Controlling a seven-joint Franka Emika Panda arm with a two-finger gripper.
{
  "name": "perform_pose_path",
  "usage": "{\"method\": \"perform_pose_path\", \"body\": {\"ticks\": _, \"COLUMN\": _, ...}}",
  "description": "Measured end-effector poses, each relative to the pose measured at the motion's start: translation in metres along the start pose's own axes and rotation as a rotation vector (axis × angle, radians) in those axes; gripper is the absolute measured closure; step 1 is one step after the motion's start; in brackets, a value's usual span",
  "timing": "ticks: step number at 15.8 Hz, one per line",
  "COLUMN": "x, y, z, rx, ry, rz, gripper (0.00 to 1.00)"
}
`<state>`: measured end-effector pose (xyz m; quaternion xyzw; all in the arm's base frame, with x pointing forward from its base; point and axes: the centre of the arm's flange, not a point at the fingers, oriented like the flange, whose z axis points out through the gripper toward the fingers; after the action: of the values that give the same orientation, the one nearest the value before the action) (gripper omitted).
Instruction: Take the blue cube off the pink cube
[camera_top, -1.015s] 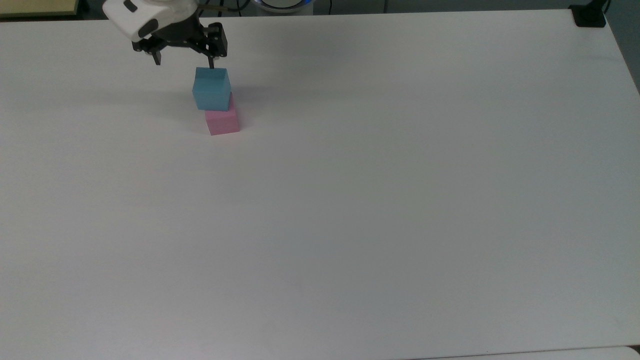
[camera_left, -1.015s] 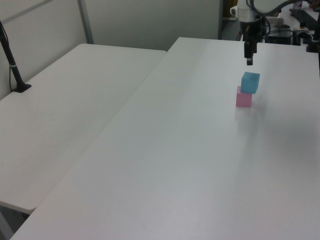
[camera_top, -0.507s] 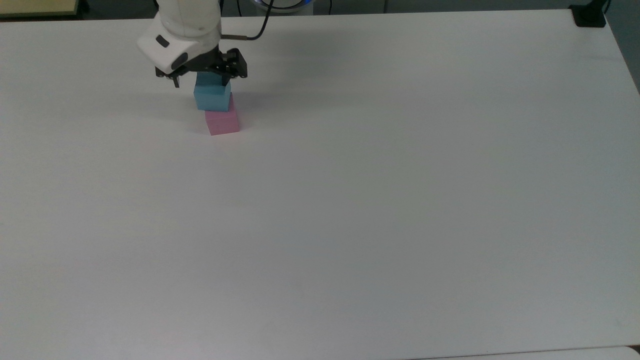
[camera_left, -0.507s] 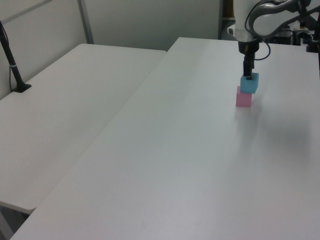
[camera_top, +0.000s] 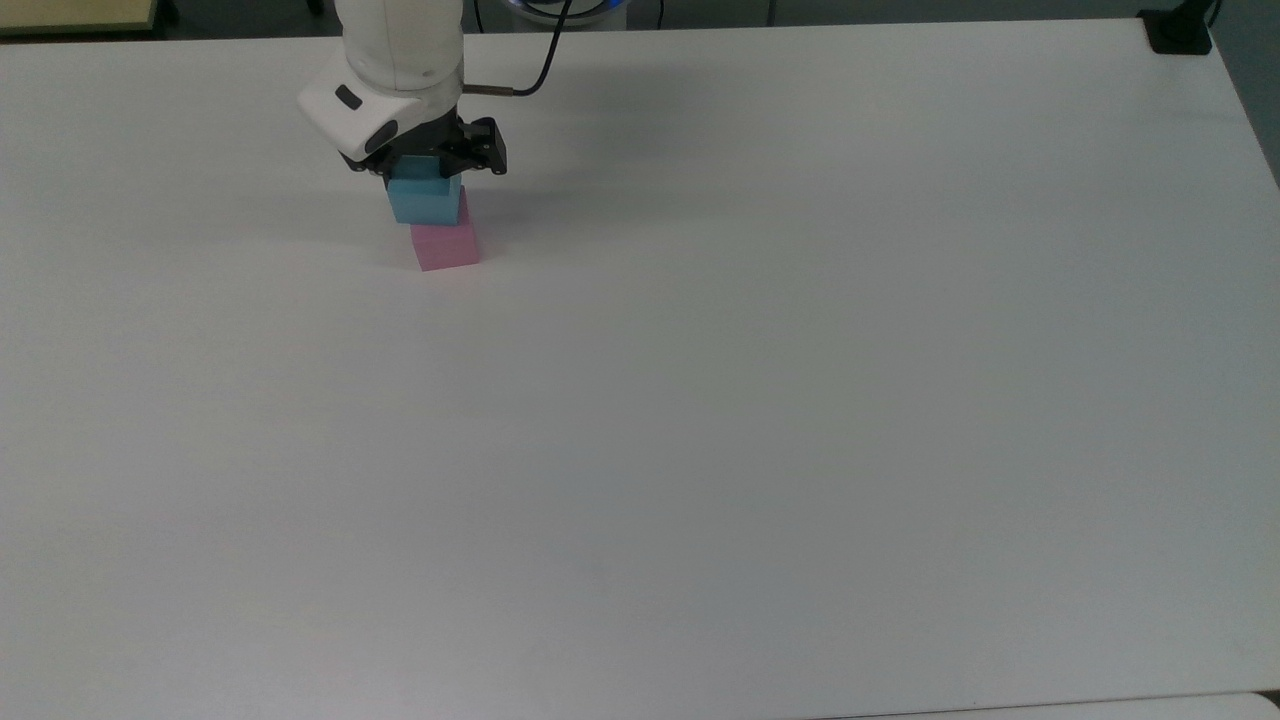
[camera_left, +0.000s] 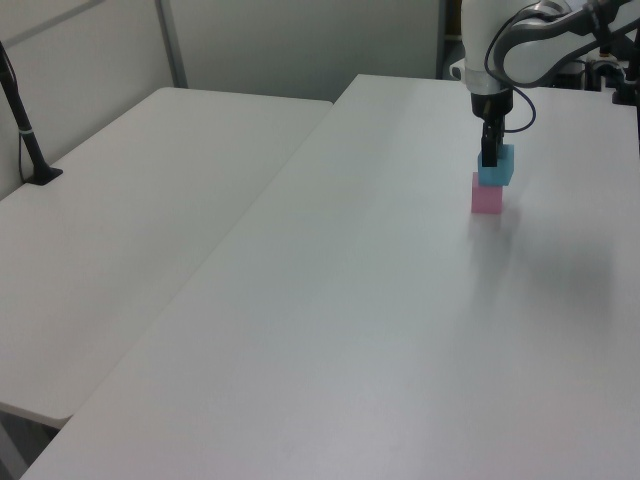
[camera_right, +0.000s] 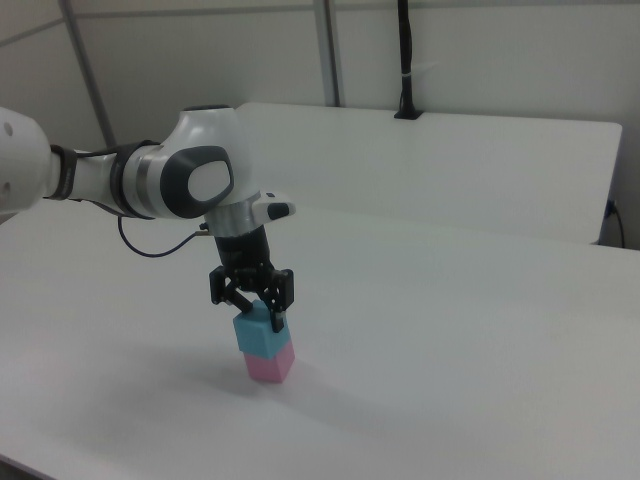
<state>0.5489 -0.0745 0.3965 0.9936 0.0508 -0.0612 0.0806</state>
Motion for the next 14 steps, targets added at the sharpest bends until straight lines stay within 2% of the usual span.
{"method": "perform_pose_path", "body": {"ticks": 1, "x": 0.0, "y": 0.001, "z": 0.0, "rx": -0.002, "ry": 0.0, "rz": 0.001, "gripper": 0.47}}
{"method": "perform_pose_path", "body": {"ticks": 2, "x": -0.001, "y": 0.003, "z": 0.0, "rx": -0.004, "ry": -0.001, "rz": 0.003, "gripper": 0.58}}
{"method": "perform_pose_path", "body": {"ticks": 4, "x": -0.001, "y": 0.005, "z": 0.002, "rx": -0.004, "ry": -0.003, "rz": 0.006, "gripper": 0.61}}
{"method": "perform_pose_path", "body": {"ticks": 5, "x": -0.001, "y": 0.005, "z": 0.002, "rx": -0.004, "ry": -0.004, "rz": 0.007, "gripper": 0.68}}
{"method": "perform_pose_path", "body": {"ticks": 6, "x": -0.002, "y": 0.006, "z": 0.002, "rx": -0.004, "ry": -0.004, "rz": 0.008, "gripper": 0.71}}
{"method": "perform_pose_path", "body": {"ticks": 7, "x": -0.002, "y": 0.007, "z": 0.002, "rx": -0.004, "ry": -0.004, "rz": 0.009, "gripper": 0.71}}
{"method": "perform_pose_path", "body": {"ticks": 8, "x": -0.002, "y": 0.008, "z": 0.002, "rx": -0.004, "ry": -0.005, "rz": 0.01, "gripper": 0.67}}
{"method": "perform_pose_path", "body": {"ticks": 14, "x": -0.011, "y": 0.039, "z": -0.007, "rx": -0.002, "ry": 0.01, "rz": 0.069, "gripper": 0.08}}
